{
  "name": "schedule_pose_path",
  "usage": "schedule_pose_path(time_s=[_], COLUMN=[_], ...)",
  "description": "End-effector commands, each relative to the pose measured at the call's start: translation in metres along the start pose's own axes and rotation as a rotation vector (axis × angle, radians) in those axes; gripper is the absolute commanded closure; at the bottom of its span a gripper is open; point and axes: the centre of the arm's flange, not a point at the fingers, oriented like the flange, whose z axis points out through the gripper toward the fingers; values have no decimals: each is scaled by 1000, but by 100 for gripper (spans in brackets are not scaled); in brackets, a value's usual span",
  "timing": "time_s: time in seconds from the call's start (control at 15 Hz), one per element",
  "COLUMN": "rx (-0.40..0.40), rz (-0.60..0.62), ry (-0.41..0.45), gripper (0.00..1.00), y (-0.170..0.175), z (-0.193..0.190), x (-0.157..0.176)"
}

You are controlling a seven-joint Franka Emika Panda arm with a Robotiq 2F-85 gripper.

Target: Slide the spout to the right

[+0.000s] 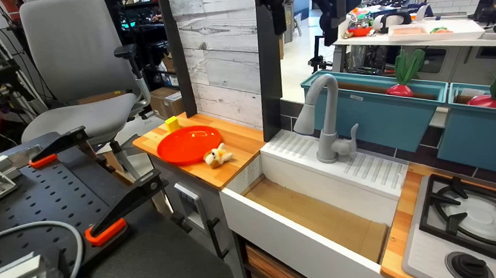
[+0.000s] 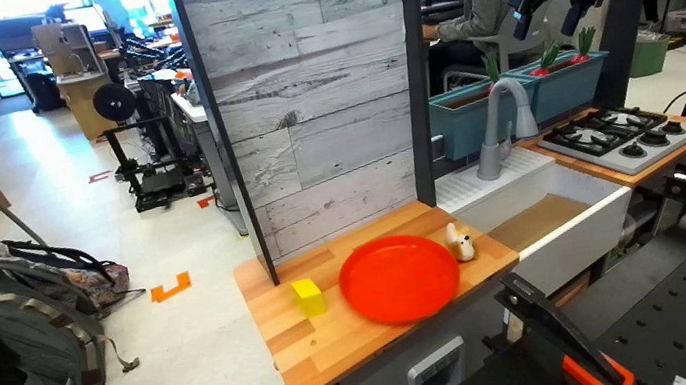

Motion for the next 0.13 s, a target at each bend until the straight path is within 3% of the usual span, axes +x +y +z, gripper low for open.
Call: schedule_pose_path(time_s=[0.0, 0.07], rx=[6, 7], rz=[-2, -4], ry=[2, 1], gripper=[0, 0], y=[-5, -7], z=[-6, -9], x=[-5, -8])
